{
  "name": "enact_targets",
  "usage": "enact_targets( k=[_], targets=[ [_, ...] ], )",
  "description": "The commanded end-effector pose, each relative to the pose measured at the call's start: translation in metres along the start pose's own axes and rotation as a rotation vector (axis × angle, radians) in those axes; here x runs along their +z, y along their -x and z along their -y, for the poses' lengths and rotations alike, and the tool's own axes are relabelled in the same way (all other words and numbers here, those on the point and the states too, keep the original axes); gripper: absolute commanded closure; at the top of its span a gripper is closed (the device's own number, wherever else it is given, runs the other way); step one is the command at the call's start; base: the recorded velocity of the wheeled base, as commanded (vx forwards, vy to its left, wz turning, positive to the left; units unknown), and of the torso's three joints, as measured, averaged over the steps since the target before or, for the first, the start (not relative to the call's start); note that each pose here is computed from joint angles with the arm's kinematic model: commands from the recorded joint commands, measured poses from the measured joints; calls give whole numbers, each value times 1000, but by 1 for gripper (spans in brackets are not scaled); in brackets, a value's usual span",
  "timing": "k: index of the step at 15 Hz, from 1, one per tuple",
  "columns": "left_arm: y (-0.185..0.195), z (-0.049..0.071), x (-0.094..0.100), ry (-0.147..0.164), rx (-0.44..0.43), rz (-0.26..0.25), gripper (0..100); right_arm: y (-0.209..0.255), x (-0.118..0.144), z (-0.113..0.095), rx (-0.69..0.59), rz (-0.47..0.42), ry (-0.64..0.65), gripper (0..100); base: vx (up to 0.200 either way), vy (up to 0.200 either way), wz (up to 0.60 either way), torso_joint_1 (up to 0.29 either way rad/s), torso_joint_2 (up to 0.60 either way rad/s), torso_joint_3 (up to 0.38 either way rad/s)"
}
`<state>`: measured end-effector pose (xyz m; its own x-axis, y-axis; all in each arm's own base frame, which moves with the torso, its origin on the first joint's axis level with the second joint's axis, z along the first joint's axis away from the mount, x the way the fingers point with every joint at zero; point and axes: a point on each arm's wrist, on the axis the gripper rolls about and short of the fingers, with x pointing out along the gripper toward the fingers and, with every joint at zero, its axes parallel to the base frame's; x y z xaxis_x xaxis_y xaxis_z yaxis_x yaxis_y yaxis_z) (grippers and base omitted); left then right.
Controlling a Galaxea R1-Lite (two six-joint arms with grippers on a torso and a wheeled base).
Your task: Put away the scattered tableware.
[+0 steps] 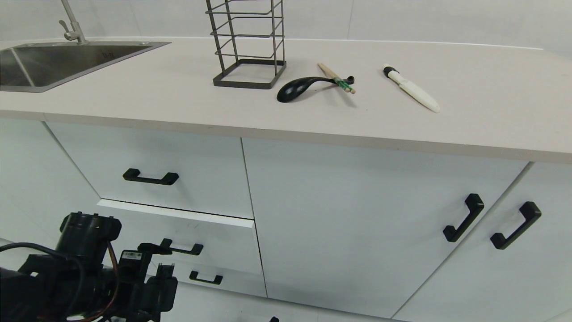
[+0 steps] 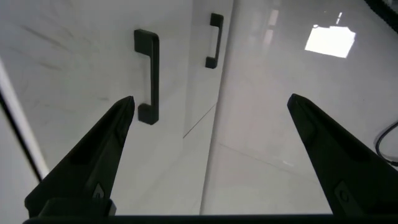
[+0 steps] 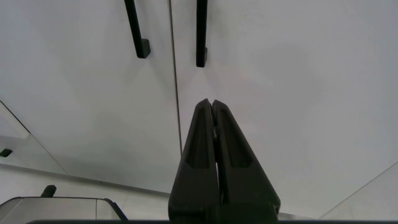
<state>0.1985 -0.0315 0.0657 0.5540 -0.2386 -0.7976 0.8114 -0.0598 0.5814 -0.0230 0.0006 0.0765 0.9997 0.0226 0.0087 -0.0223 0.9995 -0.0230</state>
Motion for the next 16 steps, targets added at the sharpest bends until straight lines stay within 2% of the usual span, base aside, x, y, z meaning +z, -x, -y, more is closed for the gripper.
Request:
enact_targets(
  k=[1,2,3,8,9,10,11,12,16],
  targets=[
    [-17,3,-7,39,-57,-13,0,0,0,0,0,-1,0,100,0,0,0,0,0,0],
    [-17,3,-7,39,-57,-13,0,0,0,0,0,-1,0,100,0,0,0,0,0,0],
    [-34,5,-12,99,-63,-18,0,0,0,0,0,-1,0,100,0,0,0,0,0,0],
    [-74,9,-19,115,-58,-3,0,0,0,0,-1,-1,0,100,0,0,0,0,0,0],
    [-77,7,-19,114,-36,4,0,0,0,0,0,-1,0,100,0,0,0,0,0,0],
    [-79,2,-20,127,25,10,0,0,0,0,0,-1,0,100,0,0,0,0,0,0],
    [-80,0,-20,147,44,12,0,0,0,0,0,-1,0,100,0,0,0,0,0,0],
    [-80,-1,-20,160,56,14,0,0,0,0,0,-1,0,100,0,0,0,0,0,0],
    [-83,-2,-22,166,57,4,0,0,0,0,0,-1,0,100,0,0,0,0,0,0]
  ],
)
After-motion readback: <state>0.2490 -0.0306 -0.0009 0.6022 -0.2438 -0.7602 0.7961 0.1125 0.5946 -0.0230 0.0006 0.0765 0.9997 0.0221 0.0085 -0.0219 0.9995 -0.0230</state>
